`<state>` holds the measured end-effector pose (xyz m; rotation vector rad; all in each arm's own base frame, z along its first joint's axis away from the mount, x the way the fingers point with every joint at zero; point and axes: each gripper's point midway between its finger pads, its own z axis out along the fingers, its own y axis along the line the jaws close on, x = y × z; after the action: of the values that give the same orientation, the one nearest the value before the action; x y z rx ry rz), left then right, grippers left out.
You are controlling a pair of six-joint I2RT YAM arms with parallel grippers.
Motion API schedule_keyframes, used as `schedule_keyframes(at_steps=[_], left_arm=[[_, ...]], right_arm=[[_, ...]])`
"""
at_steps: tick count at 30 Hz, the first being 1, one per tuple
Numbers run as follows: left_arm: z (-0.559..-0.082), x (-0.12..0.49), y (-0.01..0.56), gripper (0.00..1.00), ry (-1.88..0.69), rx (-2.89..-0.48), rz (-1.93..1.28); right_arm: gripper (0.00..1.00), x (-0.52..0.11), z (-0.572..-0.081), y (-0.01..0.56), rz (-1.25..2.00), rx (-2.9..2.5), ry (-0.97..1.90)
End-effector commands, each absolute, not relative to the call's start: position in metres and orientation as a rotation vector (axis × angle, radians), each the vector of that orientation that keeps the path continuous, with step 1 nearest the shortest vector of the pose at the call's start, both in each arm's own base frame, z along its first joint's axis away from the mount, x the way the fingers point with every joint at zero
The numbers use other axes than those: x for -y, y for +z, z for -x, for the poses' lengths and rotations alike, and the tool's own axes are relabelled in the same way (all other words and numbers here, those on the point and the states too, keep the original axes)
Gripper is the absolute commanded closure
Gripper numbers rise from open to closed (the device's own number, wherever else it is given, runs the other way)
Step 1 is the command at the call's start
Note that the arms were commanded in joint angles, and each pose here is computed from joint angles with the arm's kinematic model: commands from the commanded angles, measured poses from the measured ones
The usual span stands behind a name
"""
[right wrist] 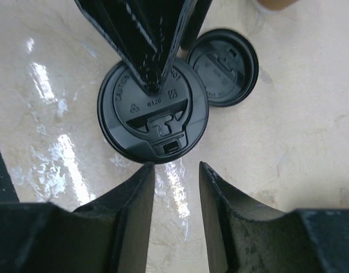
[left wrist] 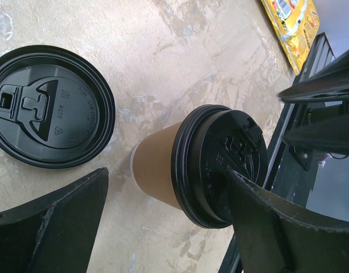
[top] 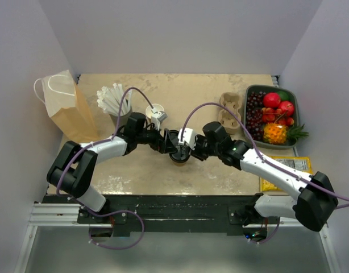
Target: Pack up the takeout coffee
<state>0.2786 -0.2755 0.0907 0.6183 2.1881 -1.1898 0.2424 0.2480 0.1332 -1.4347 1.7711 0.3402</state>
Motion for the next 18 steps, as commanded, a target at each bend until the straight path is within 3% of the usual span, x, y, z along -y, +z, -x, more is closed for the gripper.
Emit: schedule_keyframes(at_steps=[1,5,10,18], left_arm=[[-0.279,0.274,0.097,0.13,-1.193,-2.159,-0.614],[-0.281,0.274,0.098,0.13,-1.202,-2.154,-0.610],[-0.279,0.278,0.109,0.11,-1.269,-2.119,-0.631],[-0.271,0.278,0.119,0.06,-1.358,-2.076,-0.653]], right_arm=[[0.58,-0.268,-0.235,0.189,1.336,-1.701,0.557],[0.53,-0.279,-0.249,0.200,1.191,-1.795,0.720],[0.53,-0.284,-0.283,0.172,0.985,-2.061,0.911],[0.48,-0.281,-0.288,0.159,0.961,-2.151,1.186]])
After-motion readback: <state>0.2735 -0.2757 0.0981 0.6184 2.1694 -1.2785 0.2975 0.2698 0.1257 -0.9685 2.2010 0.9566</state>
